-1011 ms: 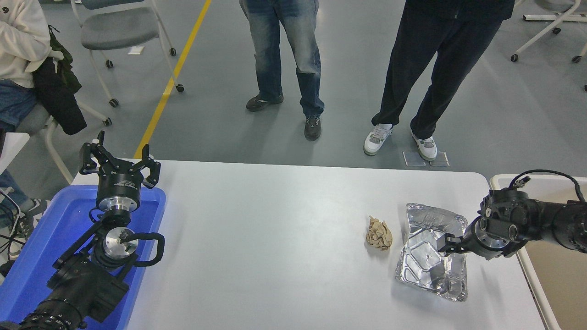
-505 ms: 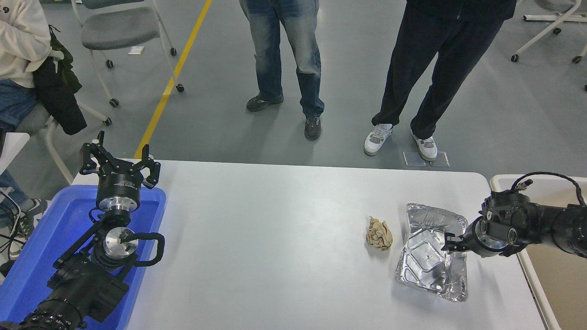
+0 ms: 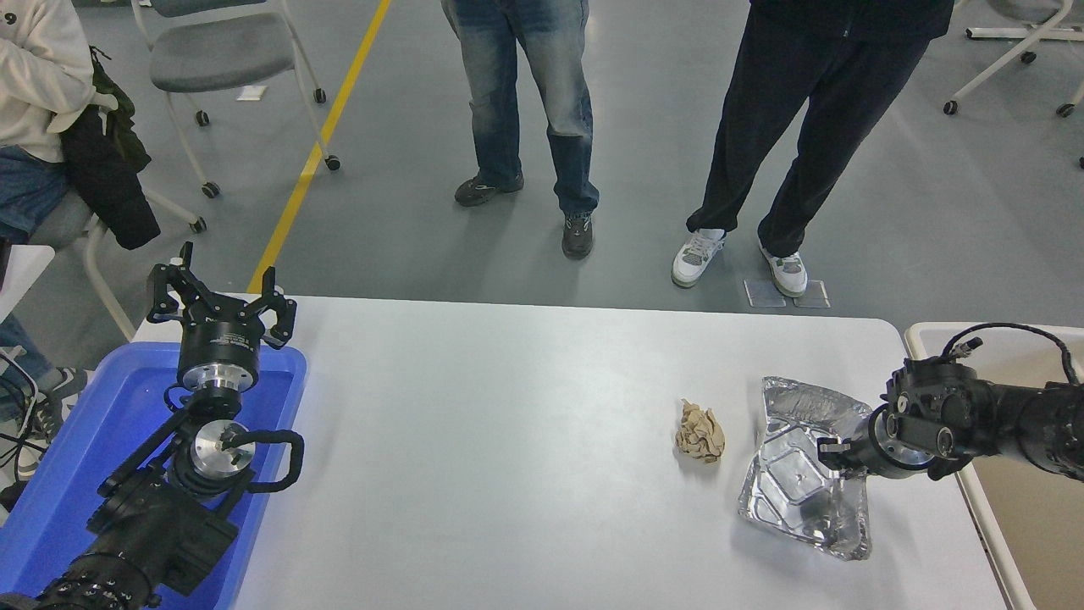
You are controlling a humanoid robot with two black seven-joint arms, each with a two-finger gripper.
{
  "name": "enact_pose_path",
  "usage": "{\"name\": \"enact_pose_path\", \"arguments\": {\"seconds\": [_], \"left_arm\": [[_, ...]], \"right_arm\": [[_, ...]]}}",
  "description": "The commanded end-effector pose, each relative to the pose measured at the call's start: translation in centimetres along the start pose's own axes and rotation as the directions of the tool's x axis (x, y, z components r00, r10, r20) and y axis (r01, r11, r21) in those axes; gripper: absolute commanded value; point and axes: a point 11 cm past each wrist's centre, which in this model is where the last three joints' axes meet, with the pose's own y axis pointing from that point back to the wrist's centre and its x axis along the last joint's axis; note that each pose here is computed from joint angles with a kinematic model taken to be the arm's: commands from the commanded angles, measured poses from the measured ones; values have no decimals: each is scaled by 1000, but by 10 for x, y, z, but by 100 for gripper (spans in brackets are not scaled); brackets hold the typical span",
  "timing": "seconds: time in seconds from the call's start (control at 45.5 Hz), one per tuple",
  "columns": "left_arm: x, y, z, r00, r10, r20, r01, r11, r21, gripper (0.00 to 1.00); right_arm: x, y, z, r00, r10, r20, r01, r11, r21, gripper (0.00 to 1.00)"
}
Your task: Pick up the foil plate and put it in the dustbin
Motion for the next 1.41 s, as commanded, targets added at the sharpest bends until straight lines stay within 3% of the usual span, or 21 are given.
{"name": "enact_pose_path", "arguments": {"seconds": [0.0,0.374,0.923,1.165,1.385], "left_arm": [[0,0,0,1000,0,0,0,1000,0,99],[0,0,0,1000,0,0,0,1000,0,99],[0,0,0,1000,0,0,0,1000,0,99],[-1,0,0,1000,-2,-1,2,1000,0,99],[0,0,0,1000,0,0,0,1000,0,99]], "right_arm": [[6,4,2,1000,9,-2,-9,1000,4,0],[33,38,10,1000,3,21,-4,1000,23,0],[112,206,64,997,26,67,-31,998,60,0],[133,273,82,985,165,50,-167,985,38,0],[136,291,95,975,210,78,-212,977,21,0]]}}
